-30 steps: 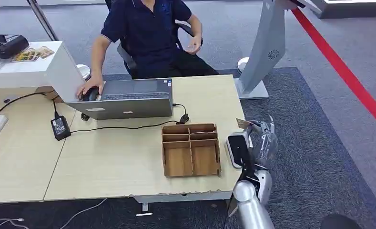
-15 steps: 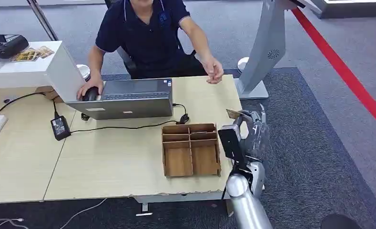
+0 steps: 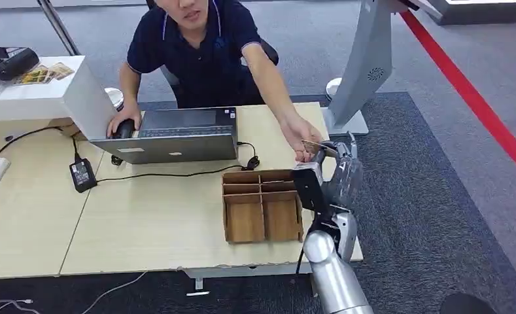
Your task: Pass the card to the sensor for recognition and then transmit it.
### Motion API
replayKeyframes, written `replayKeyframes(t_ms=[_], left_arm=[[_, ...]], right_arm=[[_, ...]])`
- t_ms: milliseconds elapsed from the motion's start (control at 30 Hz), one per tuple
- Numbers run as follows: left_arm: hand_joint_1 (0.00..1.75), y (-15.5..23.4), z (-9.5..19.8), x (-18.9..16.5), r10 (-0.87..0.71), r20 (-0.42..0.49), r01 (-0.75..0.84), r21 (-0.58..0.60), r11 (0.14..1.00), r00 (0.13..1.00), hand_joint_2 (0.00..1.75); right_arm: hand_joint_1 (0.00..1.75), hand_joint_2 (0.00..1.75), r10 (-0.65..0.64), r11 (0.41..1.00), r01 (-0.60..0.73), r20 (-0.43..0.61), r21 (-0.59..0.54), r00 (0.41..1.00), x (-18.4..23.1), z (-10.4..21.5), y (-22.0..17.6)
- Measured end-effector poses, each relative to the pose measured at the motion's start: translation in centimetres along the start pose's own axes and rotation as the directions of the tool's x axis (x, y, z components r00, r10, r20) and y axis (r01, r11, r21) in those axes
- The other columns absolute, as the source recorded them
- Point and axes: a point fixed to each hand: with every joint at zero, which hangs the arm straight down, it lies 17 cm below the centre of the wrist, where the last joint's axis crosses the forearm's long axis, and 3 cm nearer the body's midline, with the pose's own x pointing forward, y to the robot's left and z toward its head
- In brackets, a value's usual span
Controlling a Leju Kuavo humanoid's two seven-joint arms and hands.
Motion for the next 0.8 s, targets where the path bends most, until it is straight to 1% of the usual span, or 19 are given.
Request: replayKeyframes(t_ms=[433,467,500,800], left_arm=[[0.0,0.04,-0.03,0.04,0.0,0.0,0.0,0.001,1.0,1.0,0.0],[0.0,0.04,-0.03,0.04,0.0,0.001,0.0,0.001,1.0,1.0,0.0],[0.0,0.04,-0.02,0.05,0.0,0.001,0.0,0.001,1.0,1.0,0.0],[0.0,0.02,-0.02,0.03,-0.001,0.0,0.001,0.0,1.0,1.0,0.0]], right_arm=[[1.75,1.75,-0.009,1.0,0.008,0.01,0.01,1.0,0.7,-0.05,0.48],[1.12,1.75,-0.008,1.0,0.008,0.011,0.011,1.0,0.71,-0.04,0.48],[0.0,1.75,-0.009,1.0,0.009,0.011,0.011,1.0,0.72,-0.04,0.49],[0.0,1.75,-0.001,1.0,0.001,0.011,0.013,1.0,0.69,-0.04,0.52]])
